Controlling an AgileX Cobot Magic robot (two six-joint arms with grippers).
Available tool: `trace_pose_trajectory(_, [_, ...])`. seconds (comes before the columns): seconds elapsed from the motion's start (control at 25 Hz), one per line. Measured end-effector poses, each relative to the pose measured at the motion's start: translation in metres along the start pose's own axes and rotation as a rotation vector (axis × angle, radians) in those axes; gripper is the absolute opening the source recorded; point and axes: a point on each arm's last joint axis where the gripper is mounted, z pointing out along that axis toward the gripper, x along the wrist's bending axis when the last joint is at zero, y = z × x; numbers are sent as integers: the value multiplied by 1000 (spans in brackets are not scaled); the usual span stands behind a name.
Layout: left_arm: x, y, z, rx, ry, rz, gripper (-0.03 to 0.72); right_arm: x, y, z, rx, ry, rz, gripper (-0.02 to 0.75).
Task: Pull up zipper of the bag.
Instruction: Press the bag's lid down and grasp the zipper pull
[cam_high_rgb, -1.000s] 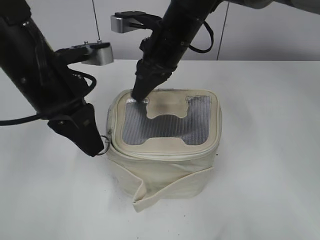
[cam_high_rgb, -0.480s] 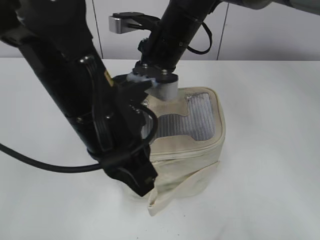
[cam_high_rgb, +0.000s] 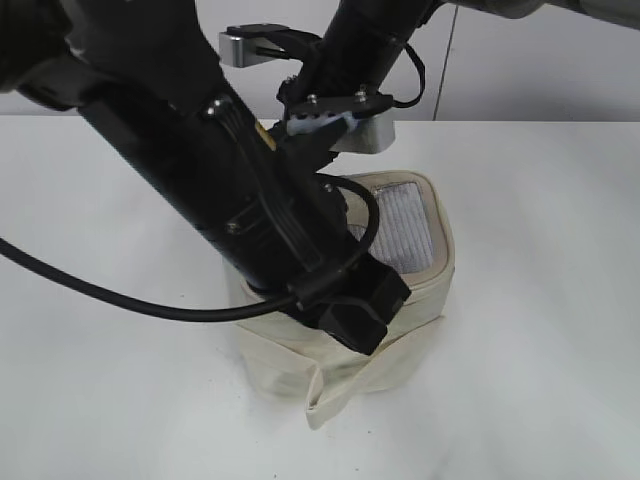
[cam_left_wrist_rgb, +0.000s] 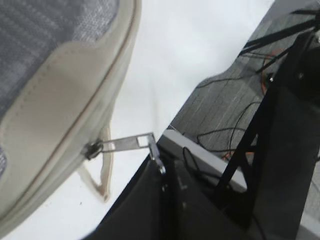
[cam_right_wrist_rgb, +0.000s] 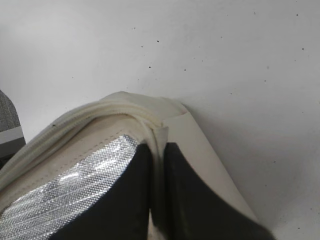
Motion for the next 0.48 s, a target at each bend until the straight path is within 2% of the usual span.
trace_pose_trajectory(0.16, [0, 3, 7, -18, -18, -41, -2, -1, 0, 0, -1, -1, 2, 50])
trace_pose_trajectory(0.48, [-1, 6, 8, -41, -26, -52, -2, -2, -1, -1, -1, -2, 6, 48])
